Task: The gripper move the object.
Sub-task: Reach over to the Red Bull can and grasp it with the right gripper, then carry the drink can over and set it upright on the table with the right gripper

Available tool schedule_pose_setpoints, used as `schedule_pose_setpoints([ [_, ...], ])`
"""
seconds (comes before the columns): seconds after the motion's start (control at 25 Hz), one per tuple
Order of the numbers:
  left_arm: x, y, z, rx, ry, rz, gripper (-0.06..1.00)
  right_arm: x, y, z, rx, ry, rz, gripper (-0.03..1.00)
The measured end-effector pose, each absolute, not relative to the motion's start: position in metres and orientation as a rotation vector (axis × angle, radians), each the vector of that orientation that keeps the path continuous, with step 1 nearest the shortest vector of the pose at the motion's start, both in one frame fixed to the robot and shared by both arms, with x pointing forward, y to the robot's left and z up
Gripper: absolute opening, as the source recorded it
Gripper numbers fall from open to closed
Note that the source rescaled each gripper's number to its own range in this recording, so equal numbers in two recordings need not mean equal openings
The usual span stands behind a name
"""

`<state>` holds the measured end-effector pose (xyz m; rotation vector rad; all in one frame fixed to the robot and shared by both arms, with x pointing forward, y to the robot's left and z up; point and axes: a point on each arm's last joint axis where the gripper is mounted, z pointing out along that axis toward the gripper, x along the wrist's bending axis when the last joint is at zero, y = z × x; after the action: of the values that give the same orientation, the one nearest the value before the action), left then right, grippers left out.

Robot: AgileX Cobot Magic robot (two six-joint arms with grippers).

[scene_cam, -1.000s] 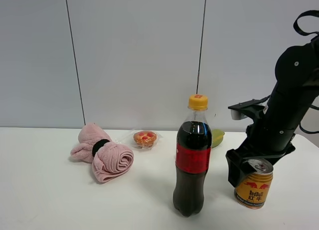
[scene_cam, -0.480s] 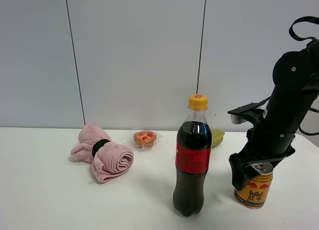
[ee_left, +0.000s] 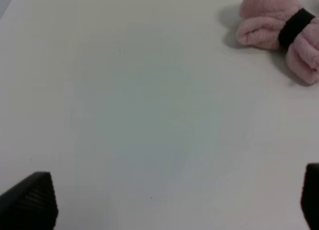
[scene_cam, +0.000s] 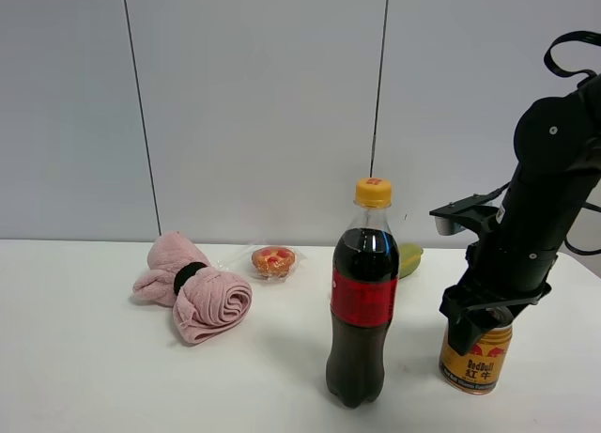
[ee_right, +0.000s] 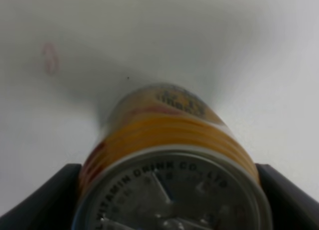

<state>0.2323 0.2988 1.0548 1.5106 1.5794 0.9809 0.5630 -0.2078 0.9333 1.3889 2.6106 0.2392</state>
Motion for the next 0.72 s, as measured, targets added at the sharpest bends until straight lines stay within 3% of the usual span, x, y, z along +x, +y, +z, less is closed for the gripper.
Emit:
schedule_pose_setpoints([
  [0.44,0.232,0.299,1.055,1.511,1.579,0.981,1.00,0.553,-0.211,0.944,1.422,2.646,0.181,0.00],
  [0.72,0.232,0.299,1.055,1.511,1.579,0.981,1.00,0.522,-0.219,1.002,1.438,2.639,0.192,0.00],
])
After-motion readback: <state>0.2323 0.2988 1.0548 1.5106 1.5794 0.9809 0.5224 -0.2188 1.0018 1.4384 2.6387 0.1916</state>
